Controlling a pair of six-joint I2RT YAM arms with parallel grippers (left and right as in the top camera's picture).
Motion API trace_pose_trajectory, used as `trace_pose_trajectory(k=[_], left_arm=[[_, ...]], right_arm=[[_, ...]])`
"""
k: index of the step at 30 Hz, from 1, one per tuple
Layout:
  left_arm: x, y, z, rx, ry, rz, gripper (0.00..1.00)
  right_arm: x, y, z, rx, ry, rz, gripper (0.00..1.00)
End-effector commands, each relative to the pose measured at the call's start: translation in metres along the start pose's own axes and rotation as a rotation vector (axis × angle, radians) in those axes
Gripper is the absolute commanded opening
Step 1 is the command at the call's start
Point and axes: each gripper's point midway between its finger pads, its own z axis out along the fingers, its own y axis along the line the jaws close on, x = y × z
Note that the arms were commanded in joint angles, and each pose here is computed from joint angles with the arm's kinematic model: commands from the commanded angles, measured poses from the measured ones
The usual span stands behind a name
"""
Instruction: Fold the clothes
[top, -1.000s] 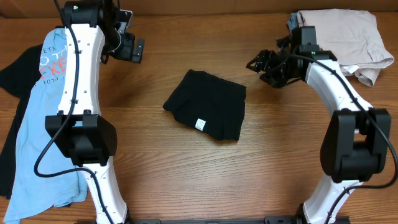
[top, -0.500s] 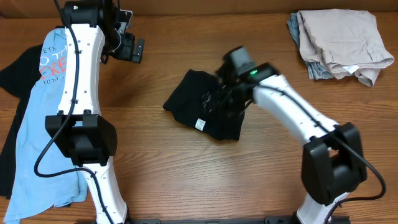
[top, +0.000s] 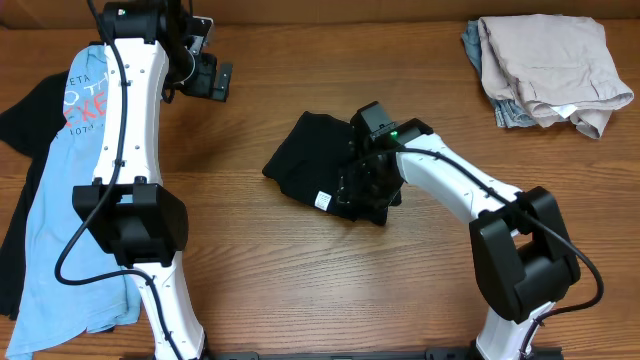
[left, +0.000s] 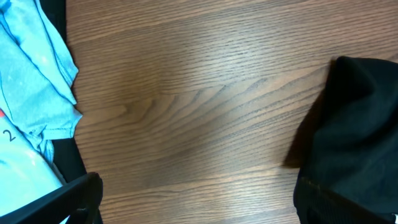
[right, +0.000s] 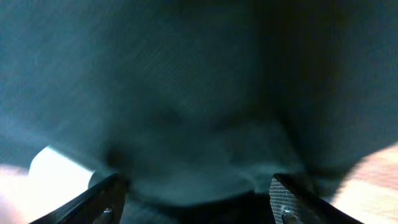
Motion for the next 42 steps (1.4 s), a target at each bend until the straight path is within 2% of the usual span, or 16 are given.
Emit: trace_pose_trajectory(k=[1,5,12,19,22,27,33,36,40,42], left_arm=[[0.000,0.001,0.004,0.011,0.006,-0.016,1.00],[0.000,0.001,0.004,0.011,0.006,-0.016,1.00],[0.000,-0.001,0.004,0.019,0.005,-0.019,1.00],[0.000,-0.003,0.004,0.034,0.005,-0.019,1.00],[0.000,-0.003,0.004,0.034,0.005,-0.019,1.00],[0.000,-0.003,0.004,0.034,0.005,-0.019,1.00],[-0.001,-0.003,0.004,0.033,0.003,-0.019,1.00],[-0.002,-0.003,0.004,0.033,-0.002,-0.018,1.00],[-0.002,-0.003,0.004,0.032,-0.005,-0.018,1.00],[-0.002,-0.003,0.004,0.032,-0.005,-0.018,1.00]], right_arm=[[-0.025,-0.045,-0.005,0.148,-0.094,0.040,0.78],[-0.049,-0.082,-0.017,0.218,-0.173,0.067,0.78],[-0.084,-0.118,-0.035,0.172,-0.275,0.103,0.78],[-0.070,-0.059,-0.043,-0.155,-0.172,0.050,0.77],[-0.057,-0.027,-0.041,-0.219,-0.135,-0.011,0.77],[-0.034,0.016,-0.028,-0.191,-0.098,-0.137,0.77],[-0.019,0.017,-0.014,0.020,-0.106,-0.194,0.77],[-0.016,0.014,-0.013,0.081,-0.114,-0.213,0.66],[-0.020,0.011,-0.017,0.174,-0.152,-0.239,0.36],[-0.025,0.013,-0.022,0.203,-0.178,-0.250,0.32]])
